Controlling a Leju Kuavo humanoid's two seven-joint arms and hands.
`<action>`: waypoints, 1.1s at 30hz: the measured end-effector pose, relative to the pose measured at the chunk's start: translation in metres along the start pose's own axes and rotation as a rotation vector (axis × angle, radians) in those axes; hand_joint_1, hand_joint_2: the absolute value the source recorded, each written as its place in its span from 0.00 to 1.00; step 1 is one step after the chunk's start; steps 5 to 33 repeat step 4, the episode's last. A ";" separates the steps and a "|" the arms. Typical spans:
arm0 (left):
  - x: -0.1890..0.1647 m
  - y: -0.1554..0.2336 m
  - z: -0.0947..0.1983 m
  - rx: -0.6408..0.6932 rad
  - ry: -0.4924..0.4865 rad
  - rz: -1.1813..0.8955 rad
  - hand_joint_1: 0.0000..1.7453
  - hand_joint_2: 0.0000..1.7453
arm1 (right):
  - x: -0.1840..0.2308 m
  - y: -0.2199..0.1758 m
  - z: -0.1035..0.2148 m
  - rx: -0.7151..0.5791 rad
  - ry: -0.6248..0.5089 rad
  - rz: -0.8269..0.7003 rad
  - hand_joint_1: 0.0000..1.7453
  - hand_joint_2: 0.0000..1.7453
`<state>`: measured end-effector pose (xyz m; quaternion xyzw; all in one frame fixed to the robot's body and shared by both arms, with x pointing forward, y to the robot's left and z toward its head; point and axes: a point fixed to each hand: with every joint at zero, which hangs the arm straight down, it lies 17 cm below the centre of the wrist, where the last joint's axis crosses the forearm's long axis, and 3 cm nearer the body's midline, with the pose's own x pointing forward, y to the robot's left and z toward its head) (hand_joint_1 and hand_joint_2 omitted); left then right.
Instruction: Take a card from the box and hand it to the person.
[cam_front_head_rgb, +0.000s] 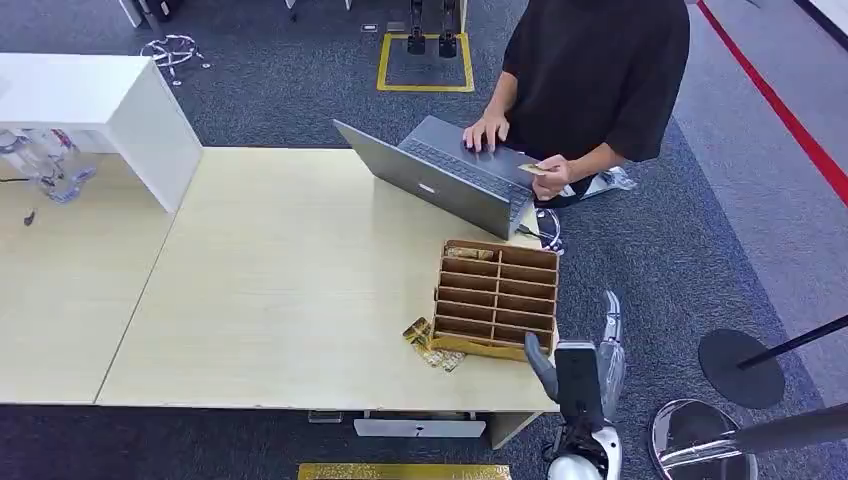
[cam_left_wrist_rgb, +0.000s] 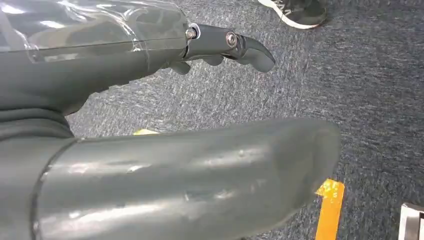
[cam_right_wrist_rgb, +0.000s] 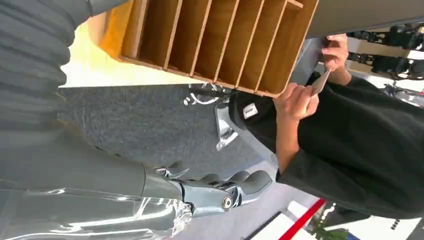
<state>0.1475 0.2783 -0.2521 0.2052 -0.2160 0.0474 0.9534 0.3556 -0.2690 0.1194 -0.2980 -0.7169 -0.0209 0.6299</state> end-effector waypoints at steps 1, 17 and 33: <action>0.000 0.000 0.000 0.000 0.000 0.000 0.00 0.00 | -0.001 0.001 0.001 0.001 0.004 -0.004 0.00 1.00; 0.000 0.001 0.000 0.002 0.001 0.000 0.00 0.00 | -0.003 0.004 0.003 0.002 0.019 -0.019 0.00 1.00; 0.000 0.001 0.000 0.002 0.001 0.000 0.00 0.00 | -0.003 0.004 0.003 0.002 0.019 -0.019 0.00 1.00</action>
